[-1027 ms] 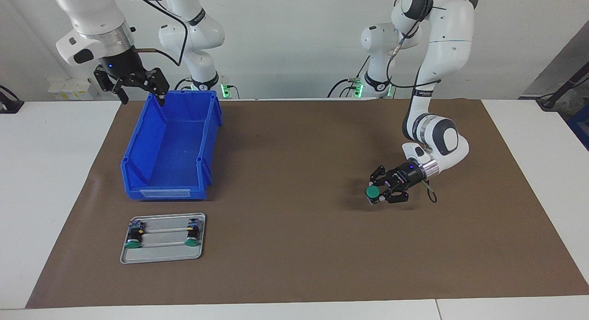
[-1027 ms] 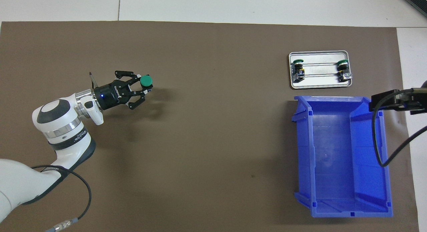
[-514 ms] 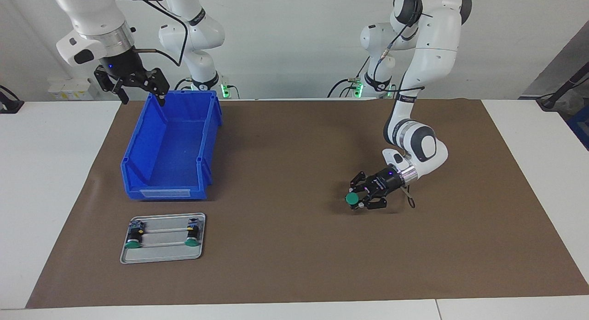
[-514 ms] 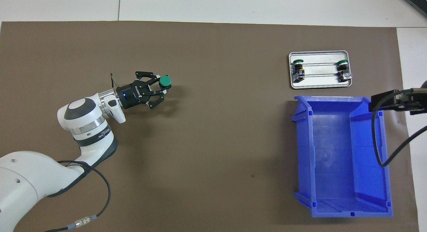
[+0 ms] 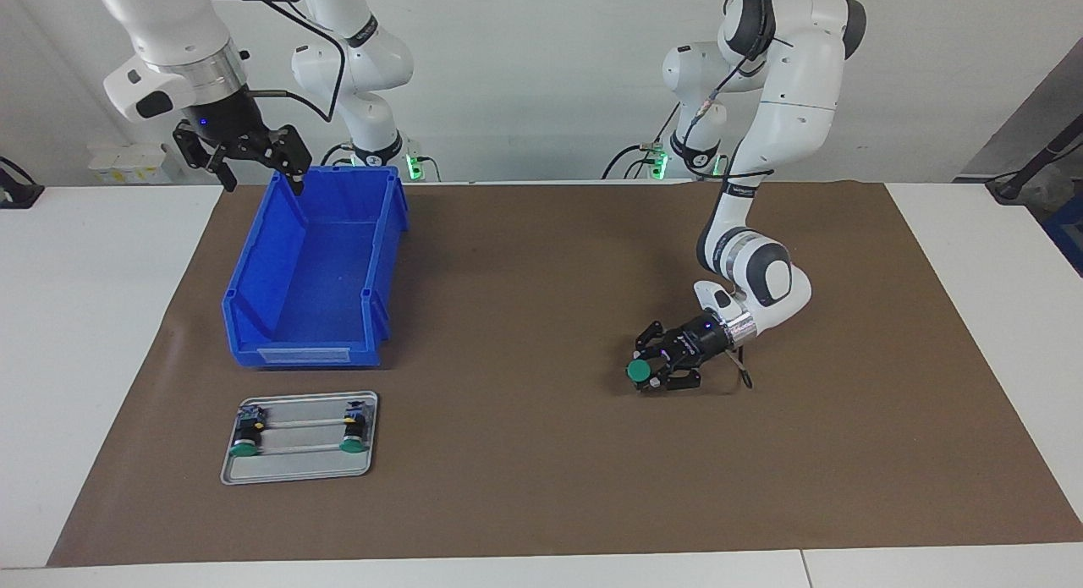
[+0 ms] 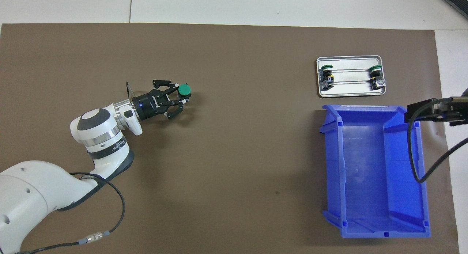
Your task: Place and press button with both arms
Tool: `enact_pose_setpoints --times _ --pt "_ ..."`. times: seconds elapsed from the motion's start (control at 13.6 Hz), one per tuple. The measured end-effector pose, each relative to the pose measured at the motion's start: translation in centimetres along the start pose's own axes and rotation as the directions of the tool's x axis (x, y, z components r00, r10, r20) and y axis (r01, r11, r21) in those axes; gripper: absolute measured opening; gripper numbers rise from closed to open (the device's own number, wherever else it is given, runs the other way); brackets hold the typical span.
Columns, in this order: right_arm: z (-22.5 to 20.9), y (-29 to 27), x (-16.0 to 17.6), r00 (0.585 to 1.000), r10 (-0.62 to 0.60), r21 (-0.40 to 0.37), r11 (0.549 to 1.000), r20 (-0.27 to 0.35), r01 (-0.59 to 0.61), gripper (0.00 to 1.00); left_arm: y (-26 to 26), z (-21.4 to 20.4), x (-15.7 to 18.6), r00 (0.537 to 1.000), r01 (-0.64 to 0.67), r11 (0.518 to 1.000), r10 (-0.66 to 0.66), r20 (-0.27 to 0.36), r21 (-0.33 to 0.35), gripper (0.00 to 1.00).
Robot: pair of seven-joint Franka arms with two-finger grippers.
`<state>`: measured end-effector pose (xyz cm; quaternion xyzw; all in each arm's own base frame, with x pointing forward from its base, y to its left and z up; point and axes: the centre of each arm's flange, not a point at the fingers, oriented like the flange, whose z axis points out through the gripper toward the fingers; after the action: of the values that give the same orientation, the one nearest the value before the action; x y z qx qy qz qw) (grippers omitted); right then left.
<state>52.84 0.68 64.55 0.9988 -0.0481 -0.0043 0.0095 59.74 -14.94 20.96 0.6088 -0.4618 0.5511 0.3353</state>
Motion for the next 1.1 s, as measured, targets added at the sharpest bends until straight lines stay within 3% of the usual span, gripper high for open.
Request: enact_pose_setpoints --times 1.1 --pt "0.0 0.2 0.0 1.000 0.003 0.000 1.000 0.001 -0.003 1.00 -0.2 -1.7 -1.1 1.000 -0.013 1.000 0.013 -0.015 0.009 0.34"
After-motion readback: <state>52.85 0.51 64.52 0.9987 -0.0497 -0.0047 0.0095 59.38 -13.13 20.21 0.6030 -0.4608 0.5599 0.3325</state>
